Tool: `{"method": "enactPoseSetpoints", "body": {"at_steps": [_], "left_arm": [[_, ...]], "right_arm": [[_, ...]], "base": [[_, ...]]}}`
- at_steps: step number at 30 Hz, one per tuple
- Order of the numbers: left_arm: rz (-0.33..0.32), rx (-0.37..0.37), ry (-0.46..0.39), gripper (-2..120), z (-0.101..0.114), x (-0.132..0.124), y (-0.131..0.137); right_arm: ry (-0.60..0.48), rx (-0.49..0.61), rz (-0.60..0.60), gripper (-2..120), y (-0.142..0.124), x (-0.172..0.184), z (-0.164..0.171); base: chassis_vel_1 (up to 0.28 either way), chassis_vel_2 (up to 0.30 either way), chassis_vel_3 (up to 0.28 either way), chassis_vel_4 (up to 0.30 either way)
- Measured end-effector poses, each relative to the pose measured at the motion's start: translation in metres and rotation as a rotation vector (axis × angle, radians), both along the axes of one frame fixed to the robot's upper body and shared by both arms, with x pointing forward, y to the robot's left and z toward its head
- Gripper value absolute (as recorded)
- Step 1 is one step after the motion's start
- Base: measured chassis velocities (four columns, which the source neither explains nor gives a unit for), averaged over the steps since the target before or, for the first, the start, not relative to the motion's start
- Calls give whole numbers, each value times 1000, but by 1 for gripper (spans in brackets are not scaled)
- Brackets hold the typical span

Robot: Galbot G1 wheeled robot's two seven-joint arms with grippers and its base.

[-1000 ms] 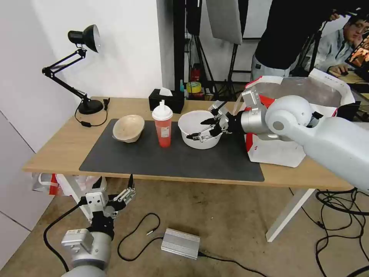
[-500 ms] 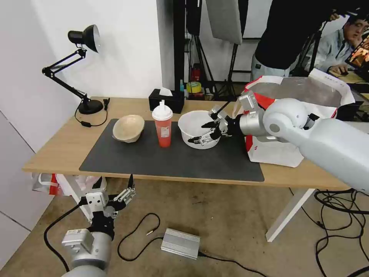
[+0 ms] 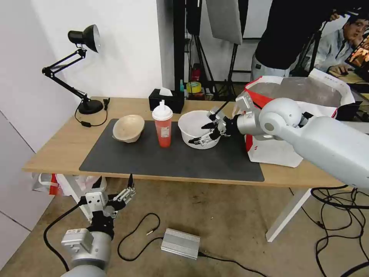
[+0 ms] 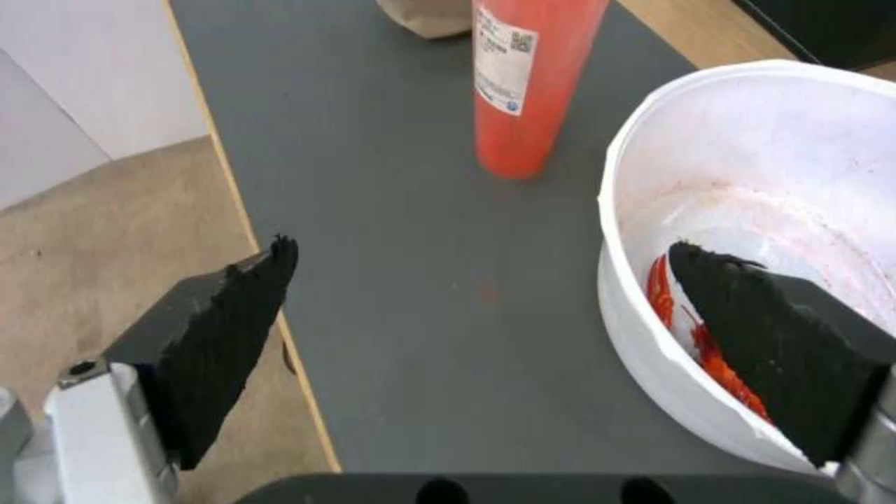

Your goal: Pick up the trash from the table and place it into the takeout bag.

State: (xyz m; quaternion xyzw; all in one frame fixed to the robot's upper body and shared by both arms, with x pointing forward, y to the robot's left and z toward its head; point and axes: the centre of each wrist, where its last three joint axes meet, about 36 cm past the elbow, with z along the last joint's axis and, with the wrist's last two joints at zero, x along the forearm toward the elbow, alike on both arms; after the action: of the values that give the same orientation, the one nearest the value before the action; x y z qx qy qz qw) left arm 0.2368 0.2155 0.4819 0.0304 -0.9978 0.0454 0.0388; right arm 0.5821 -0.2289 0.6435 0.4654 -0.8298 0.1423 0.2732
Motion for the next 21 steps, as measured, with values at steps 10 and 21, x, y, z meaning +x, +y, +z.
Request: {"method": "enactPoseSetpoints", "body": {"at_steps": [10,21], "left_arm": [[1,-6,2,100,-1,0,-2],[4,-10,0,100,-2,1,-2]], "right_arm": [[7,-16,-1,100,4,6,-5],[13,-26,-8,100,8,17,-11]], "base": [[0,0,0,0],[0,0,0,0]]}}
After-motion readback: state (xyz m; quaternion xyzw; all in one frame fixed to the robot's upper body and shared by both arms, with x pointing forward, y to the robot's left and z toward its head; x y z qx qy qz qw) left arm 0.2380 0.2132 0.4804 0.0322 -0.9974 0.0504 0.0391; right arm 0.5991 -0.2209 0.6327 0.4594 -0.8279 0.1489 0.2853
